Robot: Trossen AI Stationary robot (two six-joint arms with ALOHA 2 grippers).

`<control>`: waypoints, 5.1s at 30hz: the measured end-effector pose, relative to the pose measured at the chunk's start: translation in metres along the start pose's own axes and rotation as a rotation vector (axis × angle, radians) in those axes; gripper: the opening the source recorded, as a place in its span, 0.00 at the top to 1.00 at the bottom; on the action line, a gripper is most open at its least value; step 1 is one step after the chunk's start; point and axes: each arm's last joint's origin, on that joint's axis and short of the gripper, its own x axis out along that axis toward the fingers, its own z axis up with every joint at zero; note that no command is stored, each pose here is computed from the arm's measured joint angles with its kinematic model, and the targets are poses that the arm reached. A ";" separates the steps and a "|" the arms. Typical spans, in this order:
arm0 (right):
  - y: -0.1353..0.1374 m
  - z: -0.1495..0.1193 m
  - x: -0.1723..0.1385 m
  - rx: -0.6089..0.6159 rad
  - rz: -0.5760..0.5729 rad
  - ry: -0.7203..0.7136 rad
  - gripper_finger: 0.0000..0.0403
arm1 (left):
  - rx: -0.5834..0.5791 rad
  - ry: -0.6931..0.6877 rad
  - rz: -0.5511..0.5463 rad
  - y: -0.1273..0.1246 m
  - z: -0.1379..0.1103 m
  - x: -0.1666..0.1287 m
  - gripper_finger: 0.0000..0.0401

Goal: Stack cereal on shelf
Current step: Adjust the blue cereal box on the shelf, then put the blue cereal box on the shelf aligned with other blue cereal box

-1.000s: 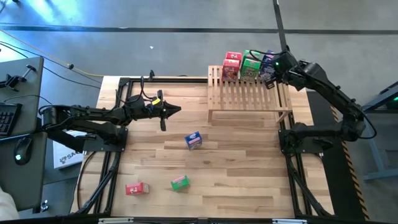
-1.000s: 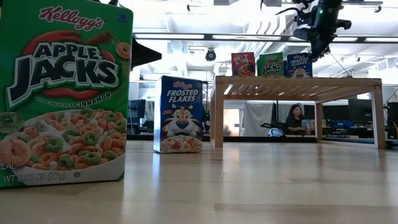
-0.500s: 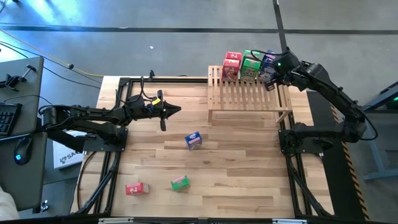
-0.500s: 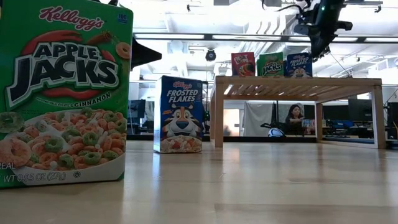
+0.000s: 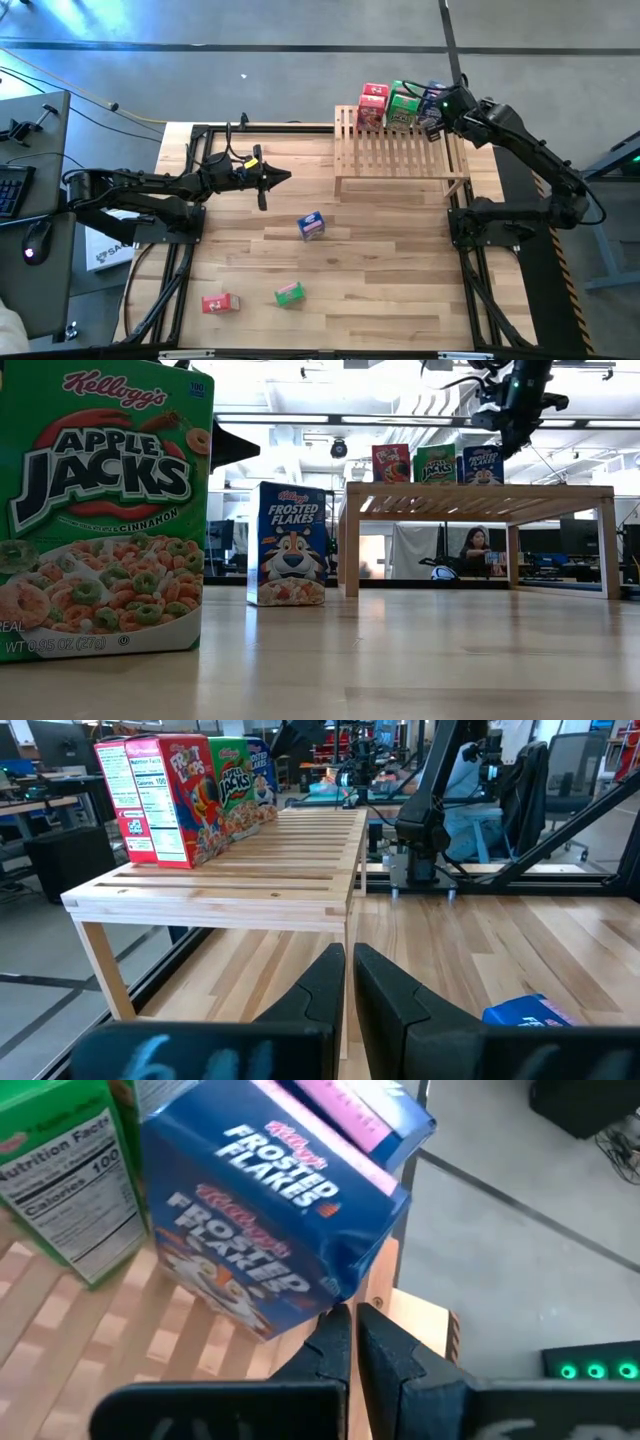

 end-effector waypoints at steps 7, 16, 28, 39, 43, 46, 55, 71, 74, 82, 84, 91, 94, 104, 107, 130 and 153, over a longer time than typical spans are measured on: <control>0.000 0.000 0.000 -0.002 -0.001 0.000 1.00 | 0.000 0.000 0.000 0.000 0.000 0.000 0.96; -0.003 -0.011 -0.019 -0.045 -0.018 -0.040 1.00 | -0.104 0.002 0.072 0.008 -0.001 -0.001 0.96; 0.049 -0.062 -0.072 -0.199 0.460 -0.387 1.00 | -0.099 0.025 -0.014 -0.006 -0.002 0.001 0.96; 0.167 -0.097 -0.068 -0.397 1.125 -0.552 0.88 | -0.065 0.045 -0.010 -0.007 -0.004 0.001 0.96; 0.204 -0.097 -0.074 -0.517 1.237 -0.533 0.68 | -0.054 0.045 -0.008 -0.007 -0.004 0.001 0.96; 0.229 -0.091 -0.077 -0.590 1.283 -0.511 0.52 | -0.054 0.046 -0.002 -0.007 -0.004 0.001 0.96; 0.292 -0.072 -0.074 -0.740 1.255 -0.441 0.30 | -0.027 0.052 0.034 -0.006 -0.004 0.001 0.96; 0.350 -0.072 -0.042 -0.956 1.114 -0.213 0.32 | -0.045 0.078 0.025 -0.008 -0.007 0.001 0.96; 0.352 -0.074 -0.040 -0.960 1.113 -0.204 0.37 | -0.049 0.080 0.024 -0.008 -0.007 0.001 0.96; 0.352 -0.073 -0.040 -0.944 1.148 -0.182 0.61 | -0.052 0.085 0.024 -0.008 -0.007 0.001 0.96; 0.351 -0.072 -0.041 -0.943 1.149 -0.184 0.65 | -0.052 0.085 0.024 -0.008 -0.007 0.001 0.96; 0.310 -0.050 -0.073 -0.898 1.181 -0.249 0.64 | -0.052 0.085 0.024 -0.008 -0.007 0.001 0.96; 0.276 -0.038 -0.091 -0.865 1.162 -0.269 0.64 | -0.053 0.085 0.024 -0.008 -0.007 0.001 0.96; 0.129 -0.017 -0.135 -0.654 1.110 -0.309 0.64 | -0.052 0.084 0.024 -0.008 -0.007 0.001 0.96; 0.088 -0.021 -0.139 -0.613 1.022 -0.336 0.64 | -0.051 0.083 0.024 -0.008 -0.007 0.001 0.96; -0.009 -0.012 -0.086 -0.634 0.543 -0.154 0.64 | -0.038 0.076 0.024 -0.008 -0.007 0.001 0.96; -0.006 0.025 -0.022 -0.566 0.476 -0.003 0.55 | -0.037 0.077 0.024 -0.008 -0.007 0.001 0.96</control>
